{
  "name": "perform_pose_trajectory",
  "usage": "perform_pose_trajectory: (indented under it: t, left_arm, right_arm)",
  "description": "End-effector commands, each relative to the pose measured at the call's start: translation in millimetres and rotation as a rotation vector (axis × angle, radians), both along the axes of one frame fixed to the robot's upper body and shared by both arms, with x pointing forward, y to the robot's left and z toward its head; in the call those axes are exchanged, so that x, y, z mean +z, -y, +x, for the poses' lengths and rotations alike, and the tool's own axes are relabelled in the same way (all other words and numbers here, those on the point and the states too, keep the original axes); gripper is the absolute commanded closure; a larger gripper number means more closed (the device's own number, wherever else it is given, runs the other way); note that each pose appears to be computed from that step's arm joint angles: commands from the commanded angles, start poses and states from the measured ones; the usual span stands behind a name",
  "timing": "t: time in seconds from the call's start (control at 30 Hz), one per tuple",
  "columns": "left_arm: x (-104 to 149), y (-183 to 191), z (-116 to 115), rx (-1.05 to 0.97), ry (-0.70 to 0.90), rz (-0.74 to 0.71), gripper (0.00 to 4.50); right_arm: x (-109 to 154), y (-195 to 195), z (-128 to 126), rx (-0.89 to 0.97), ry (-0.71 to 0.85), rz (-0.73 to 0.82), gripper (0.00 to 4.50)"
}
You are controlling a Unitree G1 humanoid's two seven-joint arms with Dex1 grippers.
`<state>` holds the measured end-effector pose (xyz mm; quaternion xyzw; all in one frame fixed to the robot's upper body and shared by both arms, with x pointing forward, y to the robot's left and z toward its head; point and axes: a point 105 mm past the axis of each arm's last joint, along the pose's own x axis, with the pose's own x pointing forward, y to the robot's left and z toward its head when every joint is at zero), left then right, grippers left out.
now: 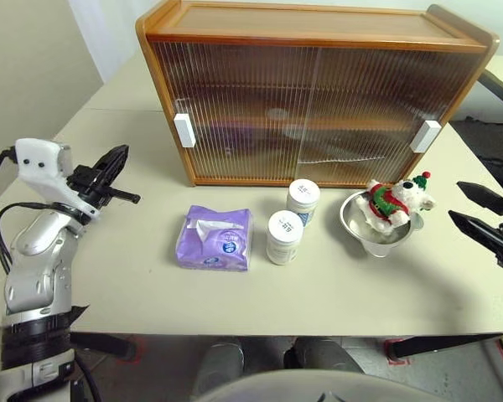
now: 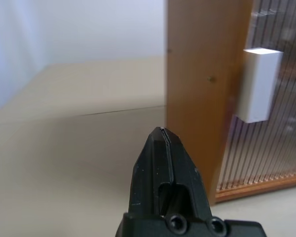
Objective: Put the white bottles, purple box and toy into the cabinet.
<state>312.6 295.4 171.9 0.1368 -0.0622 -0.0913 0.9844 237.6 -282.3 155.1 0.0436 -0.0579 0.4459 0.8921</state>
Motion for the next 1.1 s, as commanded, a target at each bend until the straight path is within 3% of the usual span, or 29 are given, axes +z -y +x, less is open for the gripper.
perform_pose_trajectory:
  t: [0.03,0.5,1.1]
  left_arm:
    - [-4.7,5.4,5.1,-0.042,-0.017,0.05,4.49]
    - [-3.2,37.2,27.6,-0.158,0.038,0.086,4.49]
    - [12.1,78.2,39.0,-0.271,0.075,0.074,4.49]
  right_arm:
    - [-2.6,-15.8,-1.2,0.05,-0.015,-0.002,0.0]
    - [-2.2,-31.1,2.9,0.094,-0.003,-0.009,0.0]
    - [-4.0,-37.6,5.2,0.094,0.004,-0.007,0.0]
